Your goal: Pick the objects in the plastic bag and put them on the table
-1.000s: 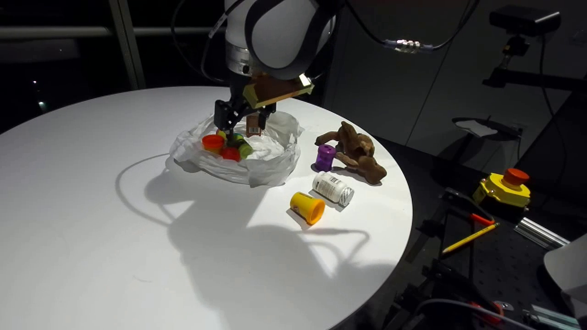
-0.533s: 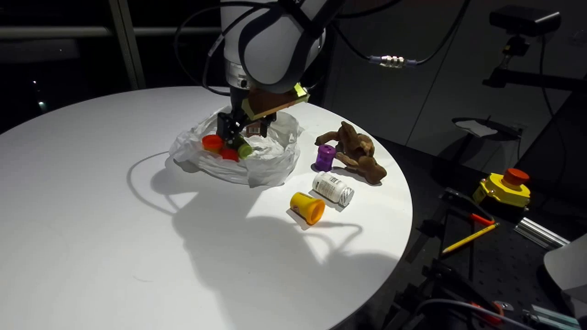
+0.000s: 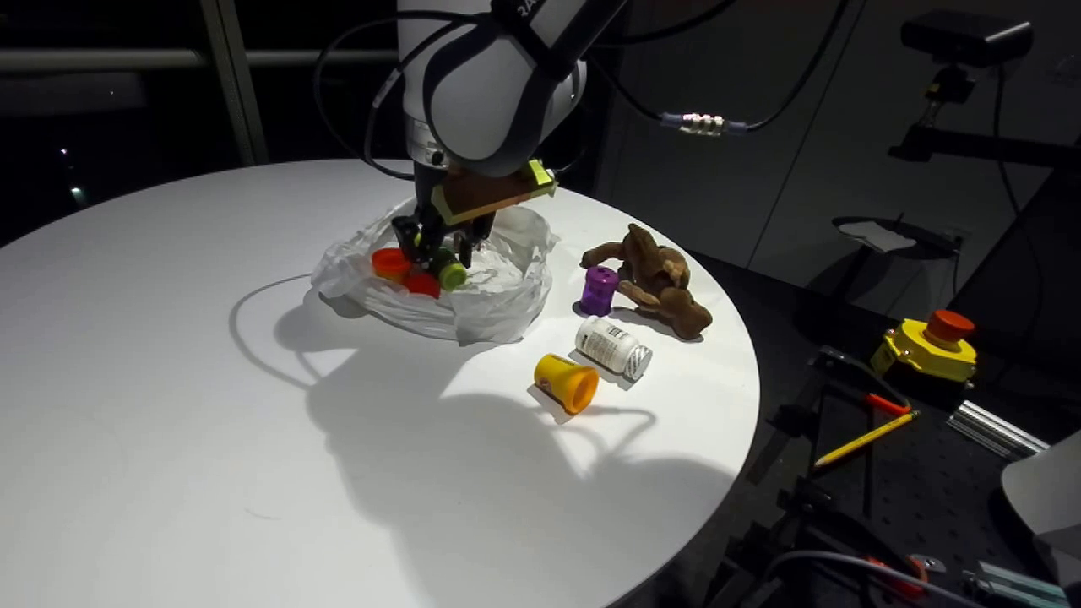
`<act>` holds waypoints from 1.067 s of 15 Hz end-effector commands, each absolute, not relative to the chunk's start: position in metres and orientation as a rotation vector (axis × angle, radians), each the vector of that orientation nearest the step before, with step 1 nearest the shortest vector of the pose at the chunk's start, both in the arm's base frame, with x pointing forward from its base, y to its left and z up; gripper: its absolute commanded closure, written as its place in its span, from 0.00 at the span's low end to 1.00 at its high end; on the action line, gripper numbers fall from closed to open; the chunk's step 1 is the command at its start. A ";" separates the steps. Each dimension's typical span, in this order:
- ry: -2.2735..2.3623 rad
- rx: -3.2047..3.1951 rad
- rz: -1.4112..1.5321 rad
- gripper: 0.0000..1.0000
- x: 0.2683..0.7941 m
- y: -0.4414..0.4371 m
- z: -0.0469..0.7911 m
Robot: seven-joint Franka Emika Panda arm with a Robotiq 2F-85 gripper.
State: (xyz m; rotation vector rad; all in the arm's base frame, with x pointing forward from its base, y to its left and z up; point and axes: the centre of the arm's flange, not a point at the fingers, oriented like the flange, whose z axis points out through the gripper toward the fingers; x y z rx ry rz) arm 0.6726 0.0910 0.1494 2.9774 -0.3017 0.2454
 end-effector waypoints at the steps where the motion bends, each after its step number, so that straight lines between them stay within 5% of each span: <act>1: -0.311 2.998 0.245 0.73 0.686 0.091 0.153; 3: -0.316 3.006 0.227 0.81 0.683 0.089 0.153; 16: -0.153 3.093 0.227 0.80 0.554 0.137 0.284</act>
